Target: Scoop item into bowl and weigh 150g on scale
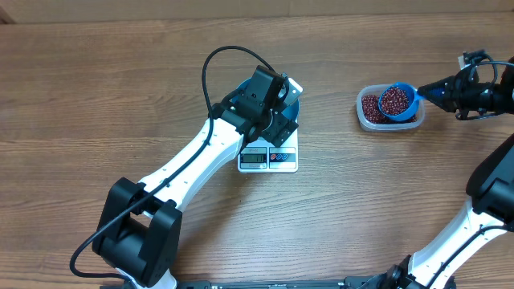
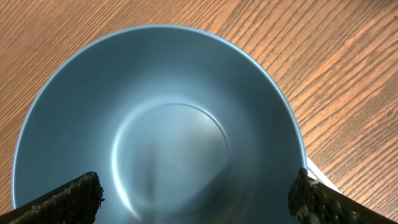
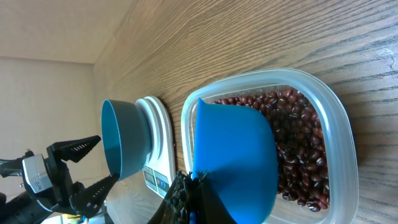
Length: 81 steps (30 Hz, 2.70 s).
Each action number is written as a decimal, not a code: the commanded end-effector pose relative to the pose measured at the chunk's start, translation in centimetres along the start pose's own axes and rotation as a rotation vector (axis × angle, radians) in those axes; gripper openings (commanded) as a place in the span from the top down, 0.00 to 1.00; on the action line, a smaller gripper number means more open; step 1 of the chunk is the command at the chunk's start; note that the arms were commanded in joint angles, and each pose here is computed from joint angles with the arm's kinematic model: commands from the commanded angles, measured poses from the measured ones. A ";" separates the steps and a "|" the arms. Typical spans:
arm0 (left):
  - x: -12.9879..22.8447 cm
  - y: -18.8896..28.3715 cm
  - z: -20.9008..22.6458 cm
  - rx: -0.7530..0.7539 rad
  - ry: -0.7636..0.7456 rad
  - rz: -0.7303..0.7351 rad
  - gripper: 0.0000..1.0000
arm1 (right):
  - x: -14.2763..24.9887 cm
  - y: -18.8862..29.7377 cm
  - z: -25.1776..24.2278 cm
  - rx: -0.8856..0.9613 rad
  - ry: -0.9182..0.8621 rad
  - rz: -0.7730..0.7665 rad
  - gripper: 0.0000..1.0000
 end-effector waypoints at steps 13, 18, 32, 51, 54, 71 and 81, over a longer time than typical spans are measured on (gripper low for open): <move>-0.8 0.0 -0.9 0.043 -0.036 -0.017 0.00 | 0.1 -0.3 -0.2 -0.029 -0.011 -0.006 0.96; -0.8 0.0 -0.9 0.043 -0.036 -0.017 0.01 | 0.1 -0.3 -0.2 -0.029 -0.011 -0.006 0.96; -6.3 4.7 0.4 -0.038 -0.019 -0.109 0.01 | 0.0 -0.3 -0.3 -0.027 -0.003 -0.009 0.96; -5.2 19.4 -0.6 0.062 0.074 -0.236 0.00 | 0.0 -0.3 -0.3 -0.027 -0.002 -0.009 0.96; -3.0 20.4 -0.5 0.065 0.110 -0.248 0.00 | 0.0 -0.3 -0.3 -0.027 -0.002 -0.009 0.96; 3.8 20.0 -0.5 0.111 0.301 -0.300 0.01 | 0.0 -0.3 -0.3 -0.027 -0.001 -0.010 0.96; 5.2 18.1 -0.6 0.097 0.303 -0.199 0.01 | 0.0 -0.3 -0.3 -0.027 -0.001 -0.010 0.96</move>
Point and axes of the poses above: each gripper's point midway between its finger pads, its own y axis back along the fingers, its own z axis along the line the jaws close on, x = y × z, the point moved 2 cm from there along y, back along the fingers, and after that the axes turned 13 degrees about y, right-handed, at the moved point
